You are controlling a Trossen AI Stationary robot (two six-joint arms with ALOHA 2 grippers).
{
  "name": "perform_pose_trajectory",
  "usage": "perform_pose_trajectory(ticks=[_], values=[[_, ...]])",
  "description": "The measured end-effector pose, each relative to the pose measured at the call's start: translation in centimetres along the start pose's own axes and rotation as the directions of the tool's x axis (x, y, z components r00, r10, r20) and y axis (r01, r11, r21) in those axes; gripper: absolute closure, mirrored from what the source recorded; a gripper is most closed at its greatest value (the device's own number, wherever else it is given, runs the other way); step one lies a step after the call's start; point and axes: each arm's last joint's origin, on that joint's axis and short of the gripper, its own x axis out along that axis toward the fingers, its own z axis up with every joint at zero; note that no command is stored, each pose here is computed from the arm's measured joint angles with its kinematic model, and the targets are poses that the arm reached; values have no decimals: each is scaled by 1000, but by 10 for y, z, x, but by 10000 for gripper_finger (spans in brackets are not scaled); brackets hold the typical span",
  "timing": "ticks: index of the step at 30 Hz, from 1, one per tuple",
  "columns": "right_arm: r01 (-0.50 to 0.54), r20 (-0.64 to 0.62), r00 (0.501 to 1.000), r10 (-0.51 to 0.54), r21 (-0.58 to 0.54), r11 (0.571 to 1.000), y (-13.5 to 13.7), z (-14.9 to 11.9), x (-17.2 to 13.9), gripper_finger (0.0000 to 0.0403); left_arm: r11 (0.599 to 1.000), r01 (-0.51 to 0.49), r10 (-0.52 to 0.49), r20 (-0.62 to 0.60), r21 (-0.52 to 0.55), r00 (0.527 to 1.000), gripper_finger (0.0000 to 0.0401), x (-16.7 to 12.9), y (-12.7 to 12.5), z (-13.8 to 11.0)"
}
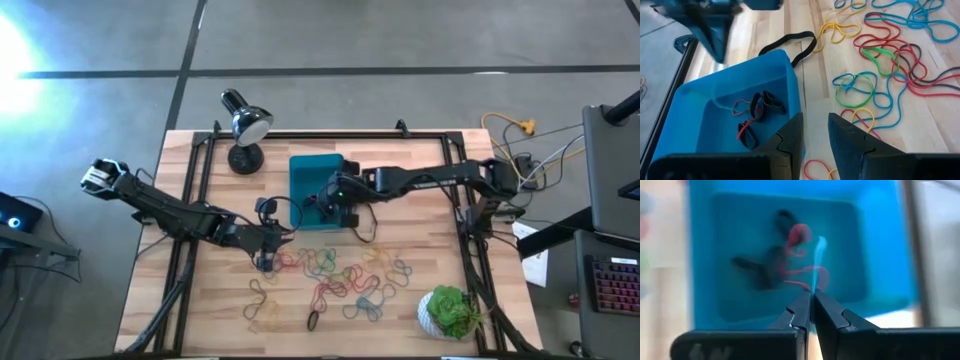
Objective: Pick and place rubber bands into bin
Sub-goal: Put the blue rubber band into the blue bin, then put the black rubber band into the blue bin
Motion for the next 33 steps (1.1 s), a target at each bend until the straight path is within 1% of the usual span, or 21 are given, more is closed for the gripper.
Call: perform_pose_trajectory(ticks=[2,3,6,12,17,20,22,29,33], values=[[-74,15,997,74,9,997,-1,0,2,375,1000,0,0,1,1,1000,326,0,0,0],[-96,20,995,95,16,995,-1,0,2,368,1000,0,0,1,2,1000,326,0,0,0],[-95,17,995,94,39,995,-2,0,3,344,1000,0,0,2,16,1000,326,0,0,0],[-98,28,995,96,48,994,-1,0,-6,292,1000,-1,0,9,12,1000,326,0,0,1],[-166,-66,983,173,97,981,8,-10,-16,261,1000,-1,0,9,12,1000,326,0,0,1],[-191,-130,969,208,129,973,20,-18,-20,251,1000,-1,0,9,12,1000,326,0,0,1],[-200,-181,958,222,131,971,31,-25,-20,247,1000,-1,0,9,12,1000,326,0,0,1],[-212,-257,935,245,150,966,66,-44,-18,243,1000,-1,0,9,12,1000,326,0,0,1],[-204,-268,932,245,171,964,80,-57,-11,243,1000,0,0,9,13,1000,326,0,0,1]])
